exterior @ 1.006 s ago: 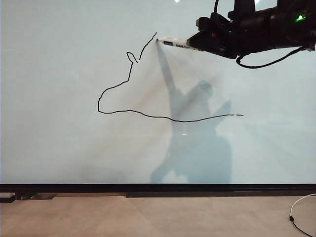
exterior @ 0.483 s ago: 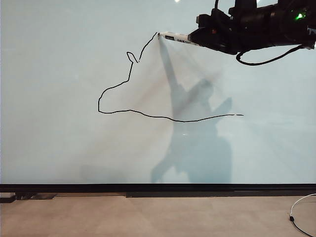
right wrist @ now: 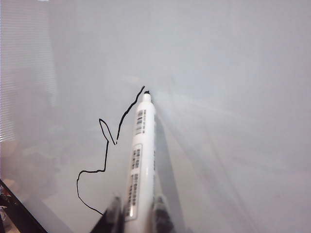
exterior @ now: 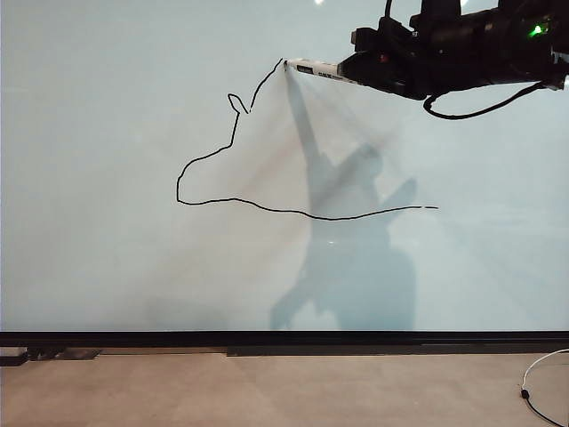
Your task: Pick up the pen on the shelf to the right of the whiteboard and draw a triangle.
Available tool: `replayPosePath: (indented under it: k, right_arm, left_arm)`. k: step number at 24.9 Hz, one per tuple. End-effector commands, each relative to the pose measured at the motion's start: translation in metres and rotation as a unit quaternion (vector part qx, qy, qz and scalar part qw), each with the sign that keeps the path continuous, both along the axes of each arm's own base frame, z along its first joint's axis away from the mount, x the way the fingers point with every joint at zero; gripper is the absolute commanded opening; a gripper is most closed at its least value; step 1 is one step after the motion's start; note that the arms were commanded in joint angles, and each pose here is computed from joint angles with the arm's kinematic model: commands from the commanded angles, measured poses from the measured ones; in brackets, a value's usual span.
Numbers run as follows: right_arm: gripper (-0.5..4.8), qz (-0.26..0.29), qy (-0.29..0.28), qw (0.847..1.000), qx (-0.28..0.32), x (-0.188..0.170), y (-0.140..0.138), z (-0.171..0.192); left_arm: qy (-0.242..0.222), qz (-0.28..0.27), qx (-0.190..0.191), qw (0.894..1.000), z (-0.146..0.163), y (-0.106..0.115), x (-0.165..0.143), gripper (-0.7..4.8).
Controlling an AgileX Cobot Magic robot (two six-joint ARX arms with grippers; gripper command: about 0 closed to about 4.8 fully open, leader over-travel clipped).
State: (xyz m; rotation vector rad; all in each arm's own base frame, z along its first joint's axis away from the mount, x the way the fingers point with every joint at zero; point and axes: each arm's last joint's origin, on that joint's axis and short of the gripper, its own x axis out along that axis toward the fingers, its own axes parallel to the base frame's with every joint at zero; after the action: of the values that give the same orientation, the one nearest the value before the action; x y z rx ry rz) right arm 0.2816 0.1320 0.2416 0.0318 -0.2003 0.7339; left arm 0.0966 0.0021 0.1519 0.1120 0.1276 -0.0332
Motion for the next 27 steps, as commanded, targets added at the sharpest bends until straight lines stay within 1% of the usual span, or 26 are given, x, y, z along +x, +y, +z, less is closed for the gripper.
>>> replayPosePath:
  k: [1, 7, 8, 12, 16, 17, 22, 27]
  right_arm:
    - [-0.05, -0.009, -0.01, 1.0, 0.003, 0.0, -0.001, 0.003]
    - [-0.05, -0.013, -0.001, 1.0, -0.011, -0.001, -0.002, -0.003]
    - [-0.05, -0.022, 0.001, 1.0, -0.011, -0.003, -0.003, -0.006]
    - [-0.05, -0.025, 0.006, 1.0, -0.013, -0.006, -0.005, -0.012]
    - [-0.05, -0.04, 0.008, 0.999, -0.016, -0.006, -0.007, -0.015]
    - [-0.05, -0.049, 0.008, 0.999, -0.016, -0.005, -0.01, -0.015]
    - [-0.05, -0.061, 0.01, 0.998, -0.019, -0.003, -0.017, -0.017]
    - [-0.05, -0.073, 0.02, 0.997, -0.028, -0.012, -0.025, -0.027]
  left_arm:
    - [-0.005, 0.0, 0.001, 1.0, 0.002, 0.0, 0.0, -0.05]
    - [-0.005, 0.0, 0.001, 1.0, 0.002, 0.0, 0.0, -0.05]
    - [-0.005, 0.0, 0.001, 1.0, 0.002, 0.0, 0.0, -0.05]
    - [-0.005, 0.0, 0.001, 1.0, 0.002, 0.0, 0.0, -0.05]
    - [-0.005, 0.0, 0.001, 1.0, 0.002, 0.0, 0.0, -0.05]
    - [-0.005, 0.0, 0.001, 1.0, 0.002, 0.0, 0.0, -0.05]
    - [-0.005, 0.0, 0.001, 1.0, 0.002, 0.0, 0.0, -0.05]
    - [-0.005, 0.0, 0.001, 1.0, 0.002, 0.0, 0.0, -0.05]
